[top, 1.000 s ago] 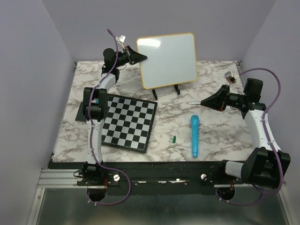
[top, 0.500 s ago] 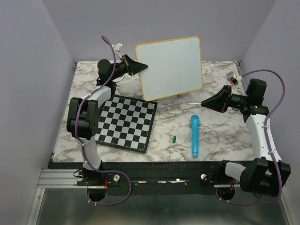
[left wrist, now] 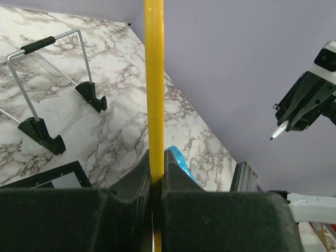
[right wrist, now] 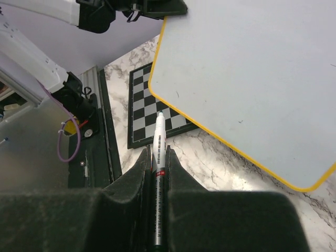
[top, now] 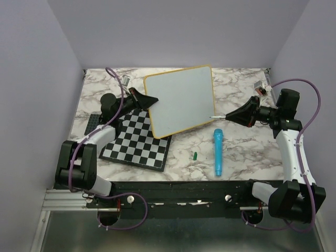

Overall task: Write a sentence on the whiteboard
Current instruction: Place the whiteboard at the center of the board.

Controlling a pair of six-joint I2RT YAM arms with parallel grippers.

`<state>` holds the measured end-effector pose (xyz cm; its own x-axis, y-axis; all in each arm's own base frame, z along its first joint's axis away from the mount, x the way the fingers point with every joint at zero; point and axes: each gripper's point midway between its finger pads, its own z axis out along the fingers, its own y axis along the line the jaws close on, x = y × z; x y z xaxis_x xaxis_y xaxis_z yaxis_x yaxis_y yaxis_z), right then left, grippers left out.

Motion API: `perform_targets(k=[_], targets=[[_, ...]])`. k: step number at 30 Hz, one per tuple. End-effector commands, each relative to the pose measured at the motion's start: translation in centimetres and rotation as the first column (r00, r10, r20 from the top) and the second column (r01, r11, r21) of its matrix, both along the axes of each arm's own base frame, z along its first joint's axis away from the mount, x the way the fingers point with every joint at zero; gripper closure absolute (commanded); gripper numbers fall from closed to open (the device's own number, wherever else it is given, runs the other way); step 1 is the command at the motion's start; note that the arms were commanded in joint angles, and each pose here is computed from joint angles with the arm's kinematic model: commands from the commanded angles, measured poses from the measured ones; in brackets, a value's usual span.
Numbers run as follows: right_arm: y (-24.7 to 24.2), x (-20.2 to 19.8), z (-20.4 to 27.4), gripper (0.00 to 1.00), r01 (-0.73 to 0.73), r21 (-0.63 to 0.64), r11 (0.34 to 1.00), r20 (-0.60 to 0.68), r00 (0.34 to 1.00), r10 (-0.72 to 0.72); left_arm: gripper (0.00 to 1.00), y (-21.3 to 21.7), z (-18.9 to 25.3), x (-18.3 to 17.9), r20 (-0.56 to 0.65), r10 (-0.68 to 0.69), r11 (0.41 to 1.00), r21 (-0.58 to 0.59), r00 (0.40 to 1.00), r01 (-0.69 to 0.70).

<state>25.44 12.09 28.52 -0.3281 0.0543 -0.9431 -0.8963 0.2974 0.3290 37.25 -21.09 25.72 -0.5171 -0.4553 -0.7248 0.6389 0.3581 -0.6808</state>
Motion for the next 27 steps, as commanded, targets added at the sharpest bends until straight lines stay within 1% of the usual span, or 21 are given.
perform_targets(k=[1, 5, 6, 12, 20, 23, 27], targets=[[0.8, -2.3, 1.4, 0.99, -0.138, 0.075, 0.988, 0.029, 0.990, 0.136, 1.00, 1.2, 4.7, -1.5, 0.185, 0.067, 0.998, -0.004, 0.980, -0.068], [0.8, -2.3, 1.3, 0.99, -0.134, 0.074, 0.988, 0.025, 0.991, 0.133, 1.00, 1.5, 3.6, -2.5, 0.156, 0.074, 0.997, 0.000, 0.985, -0.075], [0.8, -2.3, 1.3, 0.99, -0.134, 0.075, 0.988, 0.024, 0.991, 0.133, 1.00, 1.6, 2.6, -2.8, 0.137, 0.078, 0.997, 0.001, 0.988, -0.079], [1.1, -2.3, 0.8, 0.99, -0.133, 0.067, 0.989, 0.015, 0.991, 0.132, 1.00, 2.1, 0.0, -4.2, 0.092, 0.107, 0.994, -0.010, 0.990, -0.107], [2.8, -2.3, -0.1, 0.99, -0.154, 0.028, 0.988, 0.009, 0.988, 0.154, 1.00, 2.4, -1.7, -6.3, 0.093, 0.116, 0.993, 0.010, 0.989, -0.117], [3.4, -2.5, -0.4, 0.99, -0.169, 0.014, 0.986, 0.010, 0.986, 0.168, 1.00, 2.7, -2.1, -6.7, 0.093, 0.134, 0.990, 0.030, 0.987, -0.138], [4.0, -2.8, -0.5, 0.99, -0.187, 0.002, 0.982, 0.021, 0.982, 0.187, 1.00, 2.7, -2.0, -6.8, 0.095, 0.137, 0.990, 0.028, 0.986, -0.141]])
